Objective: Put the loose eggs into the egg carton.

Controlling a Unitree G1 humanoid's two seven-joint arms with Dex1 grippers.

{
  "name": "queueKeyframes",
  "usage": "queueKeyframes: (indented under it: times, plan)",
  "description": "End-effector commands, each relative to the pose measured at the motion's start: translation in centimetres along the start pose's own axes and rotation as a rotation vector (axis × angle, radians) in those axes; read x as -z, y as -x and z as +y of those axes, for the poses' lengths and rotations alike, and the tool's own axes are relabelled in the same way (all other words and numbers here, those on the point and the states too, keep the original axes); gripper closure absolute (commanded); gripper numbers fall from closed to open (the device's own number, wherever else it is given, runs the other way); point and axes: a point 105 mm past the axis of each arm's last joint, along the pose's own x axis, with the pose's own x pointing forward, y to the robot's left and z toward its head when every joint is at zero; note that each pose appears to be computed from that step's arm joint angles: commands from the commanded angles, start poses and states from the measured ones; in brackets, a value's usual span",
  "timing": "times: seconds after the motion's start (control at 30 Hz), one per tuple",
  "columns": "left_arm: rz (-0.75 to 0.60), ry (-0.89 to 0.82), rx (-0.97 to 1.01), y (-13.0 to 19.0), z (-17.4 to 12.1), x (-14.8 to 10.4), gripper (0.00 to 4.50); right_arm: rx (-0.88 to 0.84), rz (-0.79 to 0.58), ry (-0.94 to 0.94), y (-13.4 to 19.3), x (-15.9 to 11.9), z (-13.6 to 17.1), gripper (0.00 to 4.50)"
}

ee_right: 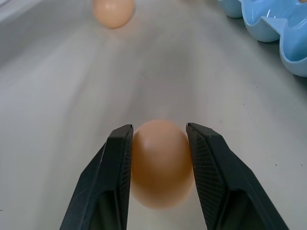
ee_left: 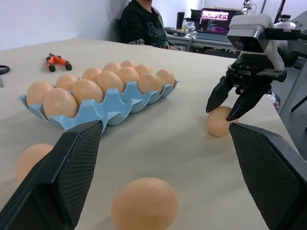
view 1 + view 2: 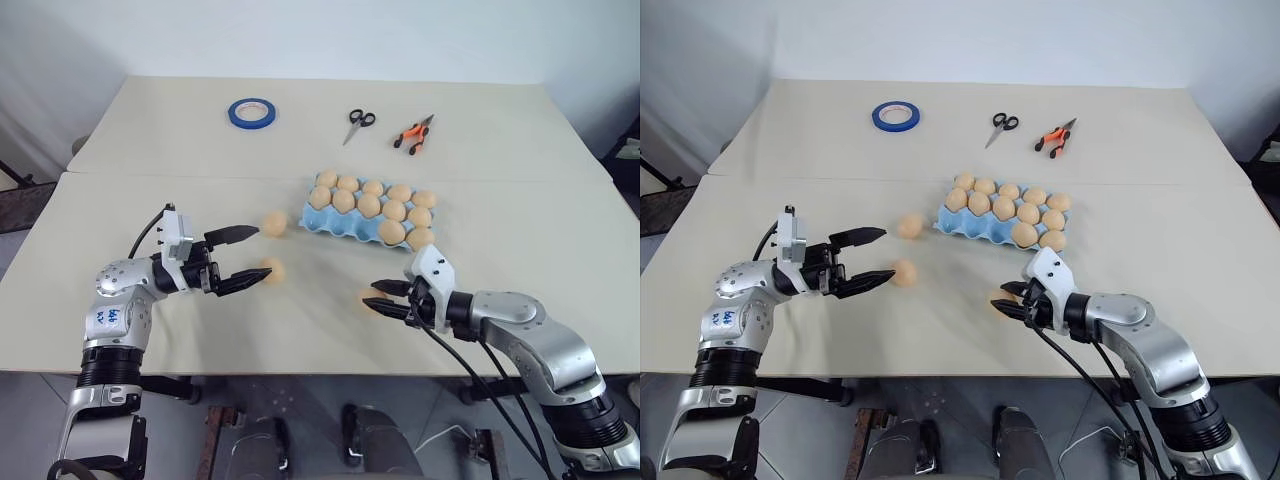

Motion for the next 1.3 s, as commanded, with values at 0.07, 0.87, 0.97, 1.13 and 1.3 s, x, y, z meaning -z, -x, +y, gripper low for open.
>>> queueKeyframes:
  times: [0.07,0.87,0.97,1.13,1.3]
  plan:
    - [-0.030,-0.052,-0.011,0.3,0.1,-1.3,0.00,-0.002,0.045,0.003,0.0,1.0,0.1,3.91]
    - [-0.038,-0.052,-0.021,0.2,0.3,-1.4,0.00,0.080,-0.031,-0.057,2.2,-2.5,-0.3,0.38]
    - [-0.041,-0.052,-0.019,0.0,0.3,-1.4,0.00,0.052,0.019,-0.058,1.6,-1.5,0.2,0.38]
    - [-0.041,-0.055,-0.021,0.0,0.4,-1.5,0.00,0.037,0.059,-0.057,0.6,-0.5,0.3,0.38]
    - [-0.037,-0.059,-0.027,0.1,0.4,-1.5,0.00,0.033,0.116,-0.056,-0.3,0.7,-0.1,0.38]
